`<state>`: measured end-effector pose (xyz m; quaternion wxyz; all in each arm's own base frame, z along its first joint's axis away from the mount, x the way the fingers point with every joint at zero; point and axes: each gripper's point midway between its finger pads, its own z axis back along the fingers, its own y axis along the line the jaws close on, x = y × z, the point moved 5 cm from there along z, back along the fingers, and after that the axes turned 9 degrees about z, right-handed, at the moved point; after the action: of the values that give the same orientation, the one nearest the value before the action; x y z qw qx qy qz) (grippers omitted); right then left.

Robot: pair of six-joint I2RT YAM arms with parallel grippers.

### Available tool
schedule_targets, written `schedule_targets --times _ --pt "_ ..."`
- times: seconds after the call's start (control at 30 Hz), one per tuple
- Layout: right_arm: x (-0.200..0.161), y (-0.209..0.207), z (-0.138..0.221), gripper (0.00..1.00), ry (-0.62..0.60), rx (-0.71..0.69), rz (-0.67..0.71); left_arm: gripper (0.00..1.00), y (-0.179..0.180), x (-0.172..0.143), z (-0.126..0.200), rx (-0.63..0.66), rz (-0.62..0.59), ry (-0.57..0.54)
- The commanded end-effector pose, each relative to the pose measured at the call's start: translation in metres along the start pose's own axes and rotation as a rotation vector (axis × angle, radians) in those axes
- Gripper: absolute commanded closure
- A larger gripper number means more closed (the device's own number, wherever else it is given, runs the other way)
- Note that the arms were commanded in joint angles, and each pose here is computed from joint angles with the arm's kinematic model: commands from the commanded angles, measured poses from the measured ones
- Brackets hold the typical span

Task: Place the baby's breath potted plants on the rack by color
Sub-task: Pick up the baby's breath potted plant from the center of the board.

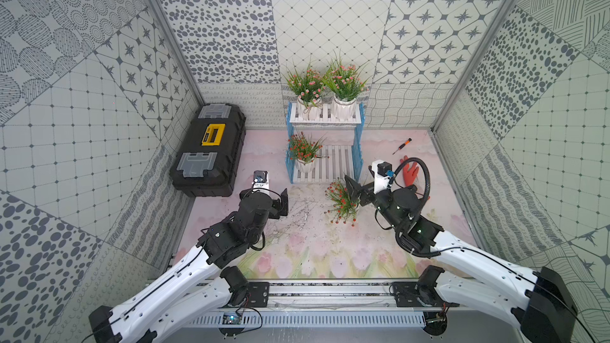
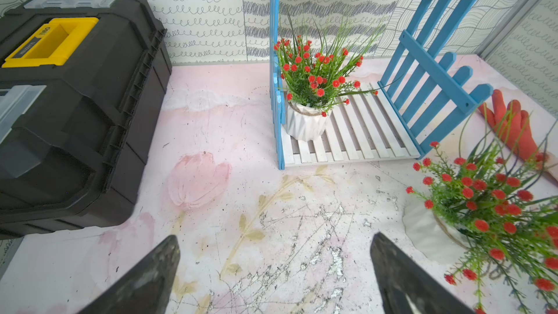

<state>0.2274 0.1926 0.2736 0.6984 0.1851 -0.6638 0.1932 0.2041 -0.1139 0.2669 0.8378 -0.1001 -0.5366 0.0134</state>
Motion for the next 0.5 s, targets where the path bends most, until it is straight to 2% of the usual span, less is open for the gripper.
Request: schedule_targets --times 0.0,0.2,0.47 --pt "-0.034 0.012 0.029 0.02 0.097 0.069 0.007 0.02 -0.01 0.014 -0.002 -0.026 -0.054 -0.022" --pt "-0.065 0.01 0.057 0.02 0.174 0.05 -0.016 0.02 -0.016 0.025 -0.004 -0.018 -0.103 -0.029" --pt "-0.116 0.021 0.056 0.02 0.305 0.044 -0.063 0.02 -0.019 0.02 -0.013 -0.005 -0.098 -0.006"
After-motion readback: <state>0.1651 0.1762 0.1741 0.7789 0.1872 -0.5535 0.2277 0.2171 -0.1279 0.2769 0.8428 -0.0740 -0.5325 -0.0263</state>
